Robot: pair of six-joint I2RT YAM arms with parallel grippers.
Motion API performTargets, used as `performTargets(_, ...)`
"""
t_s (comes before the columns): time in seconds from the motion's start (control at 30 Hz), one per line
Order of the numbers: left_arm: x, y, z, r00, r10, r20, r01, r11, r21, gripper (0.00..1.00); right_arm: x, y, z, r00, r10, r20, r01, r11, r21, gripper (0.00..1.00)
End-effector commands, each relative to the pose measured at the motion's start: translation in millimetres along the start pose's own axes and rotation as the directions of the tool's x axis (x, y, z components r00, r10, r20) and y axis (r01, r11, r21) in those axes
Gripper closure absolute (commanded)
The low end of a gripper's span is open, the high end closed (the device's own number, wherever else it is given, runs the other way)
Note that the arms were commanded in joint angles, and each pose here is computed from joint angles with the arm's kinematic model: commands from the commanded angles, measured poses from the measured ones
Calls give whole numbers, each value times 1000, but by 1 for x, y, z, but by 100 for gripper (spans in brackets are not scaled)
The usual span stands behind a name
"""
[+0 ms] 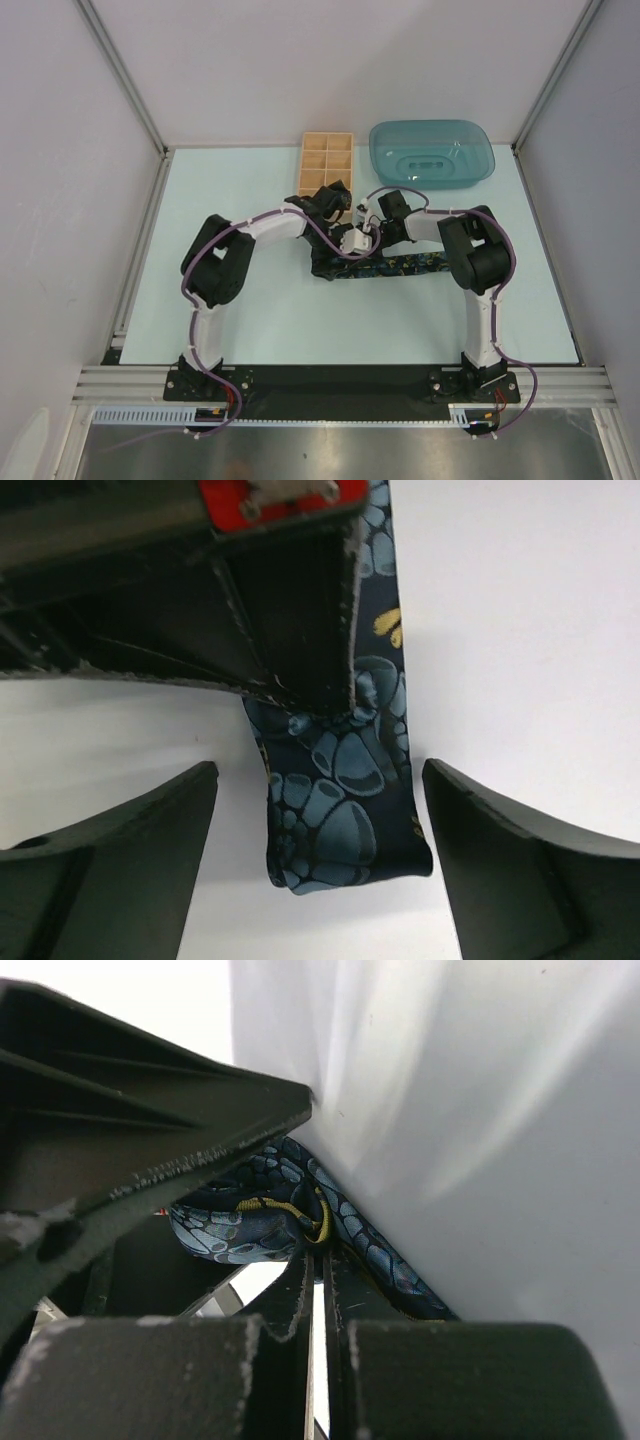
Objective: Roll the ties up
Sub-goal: Roll the tie at the center of the board.
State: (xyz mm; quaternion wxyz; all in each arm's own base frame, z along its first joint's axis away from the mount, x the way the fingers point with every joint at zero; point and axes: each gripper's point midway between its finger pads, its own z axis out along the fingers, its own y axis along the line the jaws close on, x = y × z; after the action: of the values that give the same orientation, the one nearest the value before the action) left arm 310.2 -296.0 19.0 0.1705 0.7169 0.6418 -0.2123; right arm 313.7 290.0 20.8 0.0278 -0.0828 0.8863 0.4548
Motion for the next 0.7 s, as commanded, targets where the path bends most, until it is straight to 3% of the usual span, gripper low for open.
performTargets(0.0, -2, 0, 5, 999, 33, -39, -33, 999, 8, 18, 2, -5, 8, 999, -40, -2, 40, 998, 46, 100)
performTargets(0.23, 23, -25, -5, 995, 55, -85, -51, 998, 48, 53, 0, 26, 0, 998, -63, 19, 63, 998, -21, 100)
performTargets(0.4, 27, -32, -12, 995, 70, -78, -66, 996, 52, 69, 2, 36, -1, 997, -71, 25, 72, 997, -33, 100)
performTargets(0.57, 26, -31, -15, 996, 69, -56, -66, 996, 53, 62, 2, 14, 10, 997, -76, 12, 75, 997, 24, 100)
performTargets(0.6, 26, -30, -16, 997, 62, -54, -60, 997, 48, 44, 3, 11, 12, 997, -74, 10, 73, 997, 31, 100)
performTargets(0.67, 24, -28, -24, 999, 27, -21, -26, 999, 35, 32, 3, 3, 16, 998, -65, 3, 65, 997, 46, 100)
